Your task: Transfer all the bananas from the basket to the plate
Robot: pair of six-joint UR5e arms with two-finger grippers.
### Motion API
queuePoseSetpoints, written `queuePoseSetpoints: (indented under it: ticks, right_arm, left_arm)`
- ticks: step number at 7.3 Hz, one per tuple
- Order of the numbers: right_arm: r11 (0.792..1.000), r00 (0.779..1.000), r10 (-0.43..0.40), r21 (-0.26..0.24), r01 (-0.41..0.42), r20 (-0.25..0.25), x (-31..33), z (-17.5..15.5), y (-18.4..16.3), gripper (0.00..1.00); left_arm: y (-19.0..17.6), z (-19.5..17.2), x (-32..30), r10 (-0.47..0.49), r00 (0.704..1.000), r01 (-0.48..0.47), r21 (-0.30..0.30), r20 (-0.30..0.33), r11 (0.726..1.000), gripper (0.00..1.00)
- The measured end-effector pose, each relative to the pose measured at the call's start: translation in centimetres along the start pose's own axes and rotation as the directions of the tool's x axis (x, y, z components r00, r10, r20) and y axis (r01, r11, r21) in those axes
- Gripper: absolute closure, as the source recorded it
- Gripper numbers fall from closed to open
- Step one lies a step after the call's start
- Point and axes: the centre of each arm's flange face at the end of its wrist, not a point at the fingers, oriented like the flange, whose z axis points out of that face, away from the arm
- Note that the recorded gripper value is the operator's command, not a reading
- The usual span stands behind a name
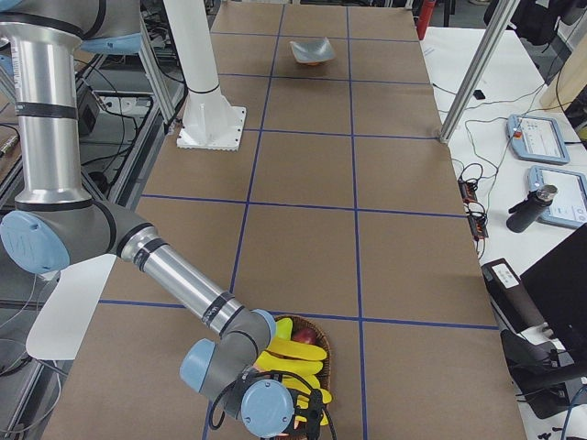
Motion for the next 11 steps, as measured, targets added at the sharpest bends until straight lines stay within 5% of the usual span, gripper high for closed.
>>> queuePoseSetpoints:
  ticks: [1, 2, 6, 11]
  right_arm:
    - [1.000, 1.000, -0.002, 0.002, 0.002, -0.001, -0.1, -0.1, -0.2, 0.69]
    - [1.000, 1.000, -0.003, 0.003, 0.003, -0.002, -0.1, -0.2, -0.4, 0.97]
    - [1.000, 1.000, 0.007, 0.023, -0.007, 0.002, -0.7, -1.5, -1.9, 1.00]
    - [0.996, 1.000, 0.003, 0.094, -0.004, 0.011, -3.0, -9.7, -3.4, 1.00]
  left_arm:
    - [0.0, 0.0, 0.0, 0.000, 1.000, 0.000, -0.001, 0.000, 1.000, 0.00]
    - [0.0, 0.1, -0.1, 0.000, 1.000, 0.000, -0.001, 0.000, 1.000, 0.00]
    - [0.0, 0.0, 0.0, 0.000, 1.000, 0.000, 0.000, 0.000, 1.000, 0.00]
    - [-0.1, 0.0, 0.0, -0.001, 1.000, 0.001, 0.001, 0.000, 1.000, 0.00]
